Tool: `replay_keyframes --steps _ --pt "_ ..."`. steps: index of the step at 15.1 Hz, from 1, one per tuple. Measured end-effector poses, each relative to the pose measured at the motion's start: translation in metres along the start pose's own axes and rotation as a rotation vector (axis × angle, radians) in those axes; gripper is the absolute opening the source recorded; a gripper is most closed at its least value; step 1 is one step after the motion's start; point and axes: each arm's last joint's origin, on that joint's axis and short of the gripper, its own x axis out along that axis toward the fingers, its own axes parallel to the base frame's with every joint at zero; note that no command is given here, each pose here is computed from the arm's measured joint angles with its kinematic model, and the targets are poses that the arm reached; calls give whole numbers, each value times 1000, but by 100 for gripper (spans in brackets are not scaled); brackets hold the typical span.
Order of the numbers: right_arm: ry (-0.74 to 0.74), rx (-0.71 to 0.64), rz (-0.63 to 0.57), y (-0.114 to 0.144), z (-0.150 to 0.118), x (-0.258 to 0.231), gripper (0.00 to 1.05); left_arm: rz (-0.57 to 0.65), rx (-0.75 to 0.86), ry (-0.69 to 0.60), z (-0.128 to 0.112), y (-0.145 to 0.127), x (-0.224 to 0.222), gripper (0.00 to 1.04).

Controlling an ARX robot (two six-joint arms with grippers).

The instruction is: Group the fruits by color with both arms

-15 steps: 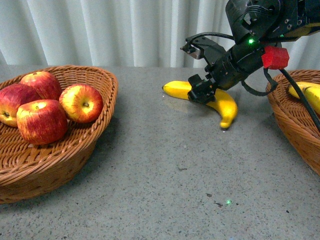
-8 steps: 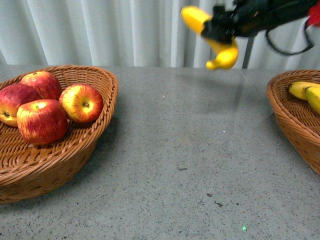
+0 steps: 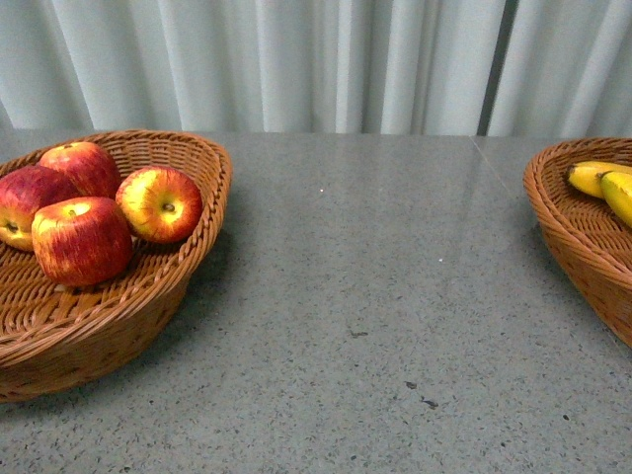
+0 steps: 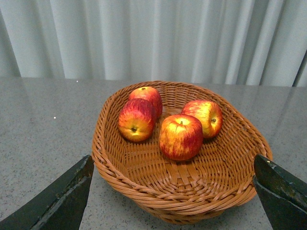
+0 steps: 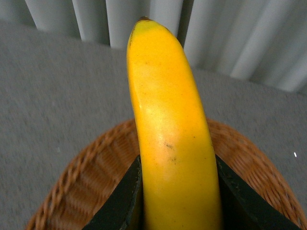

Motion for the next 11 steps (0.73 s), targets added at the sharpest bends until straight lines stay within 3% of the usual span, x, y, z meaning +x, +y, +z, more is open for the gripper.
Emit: replay_keyframes --steps 4,6,10,11 --pt "143 -140 -23 -2 -47 -29 33 0 0 0 0 0 0 98" --pt "179 -163 -8 0 -58 -30 51 0 0 0 0 0 0 98" --pt "71 -162 -7 -2 -39 -41 100 0 0 0 0 0 0 98" --pt "25 -153 -7 -2 -30 -48 98 0 0 0 0 0 0 98"
